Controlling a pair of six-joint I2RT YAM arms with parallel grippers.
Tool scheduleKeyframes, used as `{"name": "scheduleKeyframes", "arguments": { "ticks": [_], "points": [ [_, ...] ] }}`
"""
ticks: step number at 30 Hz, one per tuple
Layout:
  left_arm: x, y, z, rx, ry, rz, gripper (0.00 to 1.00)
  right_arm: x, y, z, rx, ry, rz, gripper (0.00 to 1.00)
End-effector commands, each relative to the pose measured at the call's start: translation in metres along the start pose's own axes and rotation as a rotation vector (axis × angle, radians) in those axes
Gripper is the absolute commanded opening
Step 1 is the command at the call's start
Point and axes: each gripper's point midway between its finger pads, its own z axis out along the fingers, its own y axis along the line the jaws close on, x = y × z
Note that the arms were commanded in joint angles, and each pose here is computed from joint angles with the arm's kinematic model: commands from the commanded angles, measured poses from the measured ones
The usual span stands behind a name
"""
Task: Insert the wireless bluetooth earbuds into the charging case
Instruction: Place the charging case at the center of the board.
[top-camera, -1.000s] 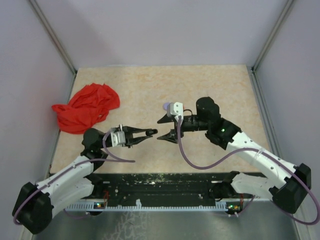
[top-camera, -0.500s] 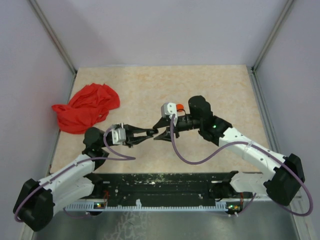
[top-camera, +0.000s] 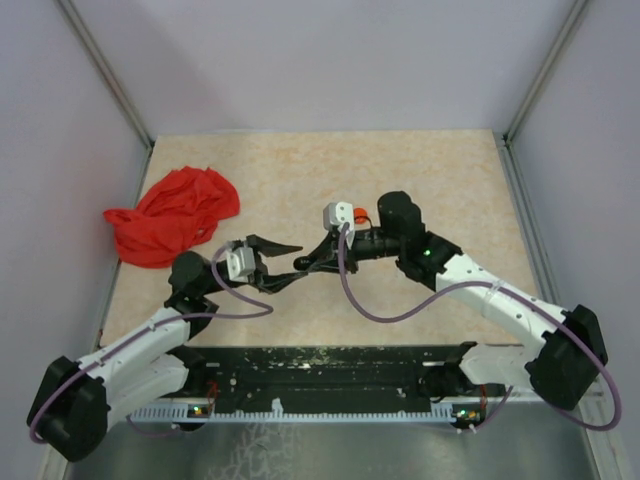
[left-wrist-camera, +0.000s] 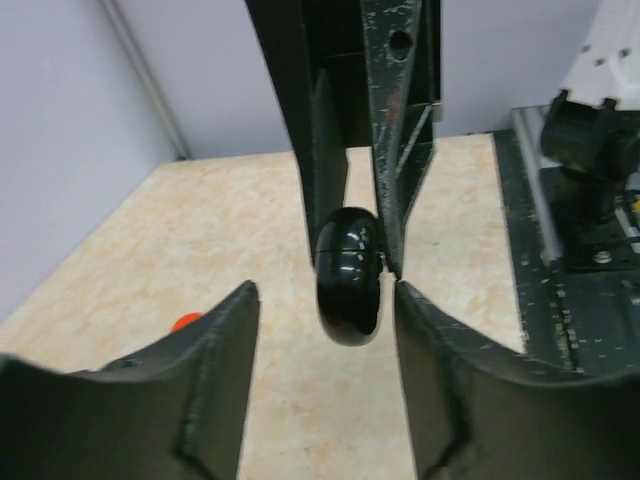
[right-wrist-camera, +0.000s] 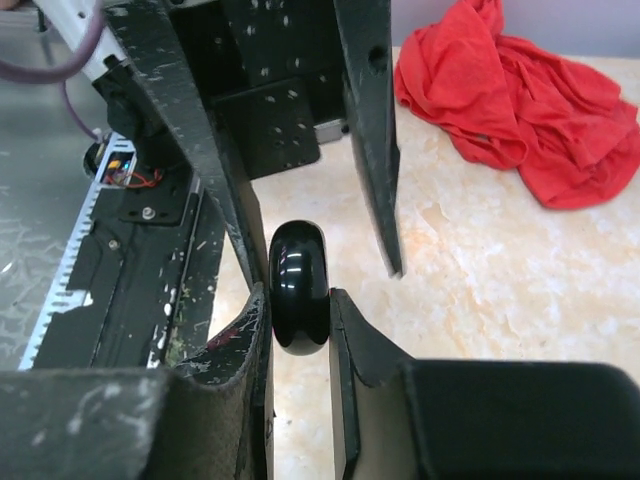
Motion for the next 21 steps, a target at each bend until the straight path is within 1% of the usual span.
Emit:
{"name": "scheduleKeyframes", "arguments": {
  "ticks": [1, 4, 6, 7, 8, 9, 10, 14, 16, 21],
  "points": [
    [-0.010, 0.033, 0.001, -0.154, 0.020, 0.054, 0.65, 0.000, -0.021, -0.010, 0.080, -0.037, 0.068, 0.02],
    [-0.002, 0.060, -0.007, -0.305, 0.080, 0.052, 0.71, 0.008, -0.042, -0.022, 0.176, -0.038, 0.151, 0.02],
    [0.001, 0.080, -0.016, -0.429, 0.114, 0.041, 0.73, 0.018, -0.064, -0.031, 0.297, -0.031, 0.222, 0.03],
    [0.003, 0.088, -0.021, -0.486, 0.130, 0.034, 0.76, 0.024, -0.074, -0.036, 0.351, -0.027, 0.260, 0.03],
    [0.004, 0.096, -0.026, -0.533, 0.143, 0.031, 0.86, 0.031, -0.082, -0.041, 0.392, -0.023, 0.300, 0.03],
    [0.005, 0.102, -0.030, -0.578, 0.156, 0.027, 0.98, 0.039, -0.091, -0.047, 0.436, -0.018, 0.343, 0.03],
    [0.005, 0.108, -0.035, -0.623, 0.165, 0.019, 1.00, 0.047, -0.099, -0.053, 0.476, -0.016, 0.395, 0.03],
    [0.012, 0.134, -0.058, -0.834, 0.214, -0.041, 1.00, 0.085, -0.134, -0.082, 0.651, -0.034, 0.637, 0.04],
    [0.013, 0.145, -0.069, -0.931, 0.236, -0.074, 1.00, 0.104, -0.147, -0.095, 0.718, -0.045, 0.728, 0.05],
    [0.020, 0.156, -0.075, -1.008, 0.311, -0.138, 1.00, 0.149, -0.175, -0.123, 0.858, -0.085, 0.929, 0.07]
  ]
}}
